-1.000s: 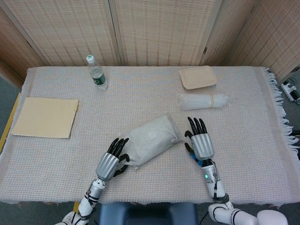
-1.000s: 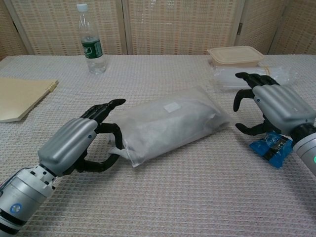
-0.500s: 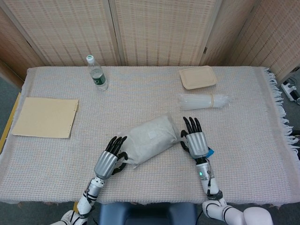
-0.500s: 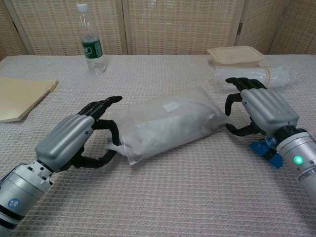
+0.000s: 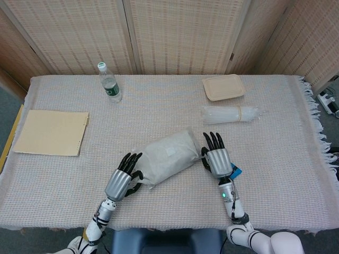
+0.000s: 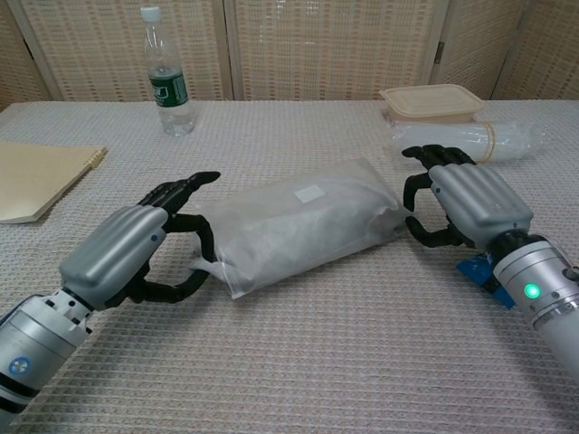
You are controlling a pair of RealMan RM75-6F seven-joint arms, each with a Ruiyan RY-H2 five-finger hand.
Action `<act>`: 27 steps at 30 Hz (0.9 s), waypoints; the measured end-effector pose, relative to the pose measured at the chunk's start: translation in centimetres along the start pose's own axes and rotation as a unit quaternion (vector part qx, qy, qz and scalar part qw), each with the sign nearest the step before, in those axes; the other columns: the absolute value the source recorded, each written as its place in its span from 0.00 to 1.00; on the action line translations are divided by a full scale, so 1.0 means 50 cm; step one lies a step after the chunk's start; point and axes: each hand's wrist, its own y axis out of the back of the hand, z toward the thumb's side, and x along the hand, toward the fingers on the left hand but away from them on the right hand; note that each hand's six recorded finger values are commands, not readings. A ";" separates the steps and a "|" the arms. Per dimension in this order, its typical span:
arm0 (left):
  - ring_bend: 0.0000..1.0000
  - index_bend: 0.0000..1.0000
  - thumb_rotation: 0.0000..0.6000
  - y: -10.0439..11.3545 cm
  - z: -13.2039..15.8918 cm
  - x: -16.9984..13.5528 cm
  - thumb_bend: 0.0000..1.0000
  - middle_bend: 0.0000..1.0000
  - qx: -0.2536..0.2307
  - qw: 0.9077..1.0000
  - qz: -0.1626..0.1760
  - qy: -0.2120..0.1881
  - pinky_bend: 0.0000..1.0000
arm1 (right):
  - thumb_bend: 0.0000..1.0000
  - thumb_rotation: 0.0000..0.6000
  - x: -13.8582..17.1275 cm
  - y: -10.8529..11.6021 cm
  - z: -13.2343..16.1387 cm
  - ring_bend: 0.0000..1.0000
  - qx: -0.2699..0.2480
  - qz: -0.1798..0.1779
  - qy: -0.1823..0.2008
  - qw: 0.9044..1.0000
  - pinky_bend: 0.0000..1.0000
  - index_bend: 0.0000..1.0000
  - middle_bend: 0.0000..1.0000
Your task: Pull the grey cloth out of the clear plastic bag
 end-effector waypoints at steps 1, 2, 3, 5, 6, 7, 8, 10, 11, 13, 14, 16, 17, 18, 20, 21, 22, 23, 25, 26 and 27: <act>0.00 0.68 1.00 0.002 -0.001 0.000 0.54 0.06 0.000 1.000 0.002 0.000 0.00 | 0.59 1.00 0.000 0.001 -0.001 0.00 -0.001 -0.001 0.000 1.000 0.00 0.63 0.09; 0.00 0.68 1.00 0.005 -0.003 0.001 0.54 0.06 0.001 1.000 0.003 0.001 0.00 | 0.59 1.00 0.001 0.003 -0.003 0.00 -0.001 -0.002 0.000 1.000 0.00 0.63 0.09; 0.00 0.68 1.00 0.009 -0.007 0.001 0.54 0.06 0.003 1.000 0.006 0.002 0.00 | 0.59 1.00 0.002 0.006 -0.007 0.00 0.000 -0.005 -0.001 1.000 0.00 0.64 0.10; 0.00 0.68 1.00 0.018 -0.016 0.002 0.54 0.06 0.009 1.000 0.012 0.003 0.00 | 0.59 1.00 0.004 0.014 -0.017 0.00 0.003 -0.010 -0.002 1.000 0.00 0.65 0.10; 0.00 0.68 1.00 0.025 -0.024 0.002 0.54 0.06 0.013 1.000 0.015 0.004 0.00 | 0.59 1.00 0.005 0.019 -0.024 0.00 0.005 -0.013 -0.004 1.000 0.00 0.65 0.10; 0.00 0.67 1.00 0.031 -0.031 0.002 0.54 0.06 0.017 1.000 0.017 0.005 0.00 | 0.59 1.00 0.006 0.027 -0.035 0.00 0.008 -0.018 -0.006 1.000 0.00 0.65 0.10; 0.00 0.67 1.00 0.037 -0.039 0.002 0.54 0.06 0.023 1.000 0.019 0.005 0.00 | 0.59 1.00 0.007 0.033 -0.044 0.00 0.010 -0.021 -0.009 1.000 0.00 0.65 0.10; 0.00 0.67 1.00 0.050 -0.059 0.002 0.54 0.06 0.039 0.999 0.025 0.008 0.00 | 0.59 1.00 0.008 0.049 -0.068 0.00 0.016 -0.028 -0.015 0.999 0.00 0.65 0.10; 0.00 0.67 1.00 0.057 -0.072 0.002 0.54 0.06 0.048 0.998 0.027 0.011 0.00 | 0.59 1.00 0.008 0.057 -0.079 0.00 0.018 -0.031 -0.019 0.999 0.00 0.65 0.10; 0.00 0.67 1.00 0.079 -0.107 0.000 0.54 0.06 0.070 0.997 0.032 0.020 0.00 | 0.59 1.00 0.011 0.076 -0.107 0.00 0.026 -0.038 -0.027 0.999 0.00 0.65 0.10; 0.00 0.67 1.00 0.092 -0.124 -0.001 0.54 0.06 0.080 0.996 0.035 0.024 0.00 | 0.59 1.00 0.012 0.084 -0.120 0.00 0.031 -0.041 -0.030 0.998 0.00 0.65 0.10; 0.00 0.67 1.00 0.123 -0.163 -0.008 0.54 0.06 0.102 0.993 0.043 0.035 0.00 | 0.59 1.00 0.018 0.103 -0.151 0.00 0.044 -0.046 -0.038 0.997 0.00 0.65 0.10; 0.00 0.67 1.00 0.137 -0.179 -0.011 0.54 0.06 0.111 0.992 0.047 0.040 0.00 | 0.59 1.00 0.021 0.111 -0.164 0.00 0.051 -0.047 -0.042 0.997 0.00 0.65 0.10; 0.00 0.67 1.00 0.155 -0.199 -0.018 0.53 0.06 0.122 0.990 0.051 0.046 0.00 | 0.59 1.00 0.027 0.121 -0.183 0.00 0.061 -0.049 -0.047 0.996 0.00 0.65 0.10; 0.00 0.67 1.00 0.181 -0.226 -0.030 0.53 0.06 0.137 0.987 0.056 0.056 0.00 | 0.59 1.00 0.037 0.134 -0.211 0.00 0.076 -0.050 -0.057 0.994 0.00 0.65 0.10; 0.00 0.67 1.00 0.198 -0.245 -0.041 0.53 0.06 0.147 0.985 0.059 0.064 0.00 | 0.59 1.00 0.045 0.142 -0.230 0.00 0.084 -0.050 -0.064 0.993 0.00 0.65 0.10; 0.00 0.66 1.00 0.211 -0.260 -0.051 0.53 0.06 0.154 0.984 0.061 0.071 0.00 | 0.59 1.00 0.051 0.147 -0.244 0.00 0.089 -0.050 -0.070 0.992 0.00 0.65 0.10; 0.00 0.66 1.00 0.222 -0.273 -0.061 0.53 0.06 0.159 0.982 0.062 0.079 0.00 | 0.59 1.00 0.058 0.151 -0.257 0.00 0.093 -0.049 -0.075 0.992 0.00 0.65 0.10; 0.00 0.62 1.00 0.236 -0.293 -0.079 0.51 0.05 0.157 0.981 0.064 0.094 0.00 | 0.59 1.00 0.071 0.157 -0.282 0.00 0.099 -0.047 -0.087 0.990 0.00 0.63 0.10; 0.00 0.56 1.00 0.239 -0.299 -0.084 0.48 0.04 0.153 0.981 0.064 0.099 0.00 | 0.58 1.00 0.075 0.157 -0.288 0.00 0.098 -0.045 -0.089 0.990 0.00 0.58 0.09; 0.00 0.44 1.00 0.241 -0.306 -0.090 0.41 0.02 0.148 0.982 0.060 0.104 0.00 | 0.53 1.00 0.078 0.155 -0.294 0.00 0.096 -0.040 -0.091 0.990 0.00 0.46 0.05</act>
